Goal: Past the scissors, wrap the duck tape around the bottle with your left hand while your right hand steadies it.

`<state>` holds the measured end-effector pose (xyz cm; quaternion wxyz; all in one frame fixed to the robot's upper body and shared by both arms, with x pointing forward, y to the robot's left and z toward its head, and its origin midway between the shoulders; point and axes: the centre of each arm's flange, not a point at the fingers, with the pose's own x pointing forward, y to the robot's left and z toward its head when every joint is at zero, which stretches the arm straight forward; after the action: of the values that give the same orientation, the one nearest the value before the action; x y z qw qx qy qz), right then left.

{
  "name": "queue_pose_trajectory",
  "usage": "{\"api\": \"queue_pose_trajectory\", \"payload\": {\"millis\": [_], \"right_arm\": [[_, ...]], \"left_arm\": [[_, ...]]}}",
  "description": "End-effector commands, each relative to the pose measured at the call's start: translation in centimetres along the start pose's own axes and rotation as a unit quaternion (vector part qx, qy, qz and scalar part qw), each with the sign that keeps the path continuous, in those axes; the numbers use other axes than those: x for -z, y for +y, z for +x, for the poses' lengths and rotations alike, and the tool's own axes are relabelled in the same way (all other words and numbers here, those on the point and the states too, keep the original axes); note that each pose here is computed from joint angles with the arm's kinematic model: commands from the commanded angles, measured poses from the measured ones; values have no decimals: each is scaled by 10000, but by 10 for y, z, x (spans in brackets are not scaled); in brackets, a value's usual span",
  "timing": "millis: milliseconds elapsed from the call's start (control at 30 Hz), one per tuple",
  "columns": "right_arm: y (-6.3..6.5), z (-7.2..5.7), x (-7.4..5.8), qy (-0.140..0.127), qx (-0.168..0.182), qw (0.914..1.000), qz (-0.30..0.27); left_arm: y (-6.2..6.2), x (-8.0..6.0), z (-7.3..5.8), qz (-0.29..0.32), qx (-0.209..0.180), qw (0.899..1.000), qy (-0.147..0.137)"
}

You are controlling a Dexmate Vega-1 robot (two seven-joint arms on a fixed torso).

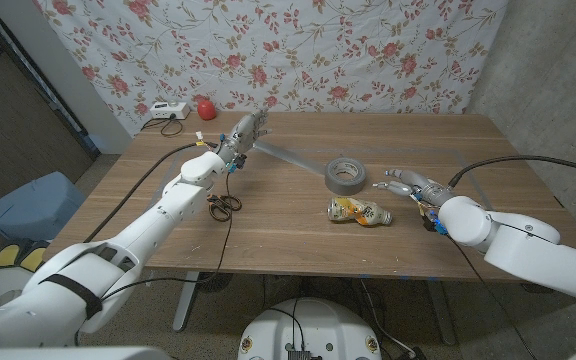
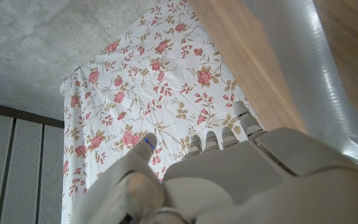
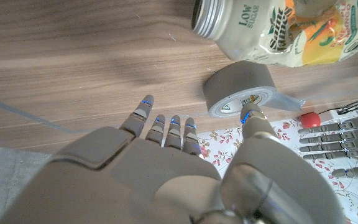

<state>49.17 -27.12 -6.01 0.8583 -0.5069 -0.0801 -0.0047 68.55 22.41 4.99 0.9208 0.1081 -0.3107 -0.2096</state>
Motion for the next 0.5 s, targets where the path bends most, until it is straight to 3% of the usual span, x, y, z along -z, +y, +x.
{"api": "queue_pose_trajectory", "payload": {"millis": [33, 267, 500], "right_arm": [[9, -34, -9, 315, -180, 9975, -614], [12, -43, -15, 494, -287, 9932, -1015], [14, -45, -24, 508, -416, 9897, -1270]], "left_arm": [[-21, -19, 20, 599, 588, 9965, 31], [-32, -36, 36, 1122, 919, 9894, 45], [-47, -56, 49, 1640, 1285, 9781, 9]]}}
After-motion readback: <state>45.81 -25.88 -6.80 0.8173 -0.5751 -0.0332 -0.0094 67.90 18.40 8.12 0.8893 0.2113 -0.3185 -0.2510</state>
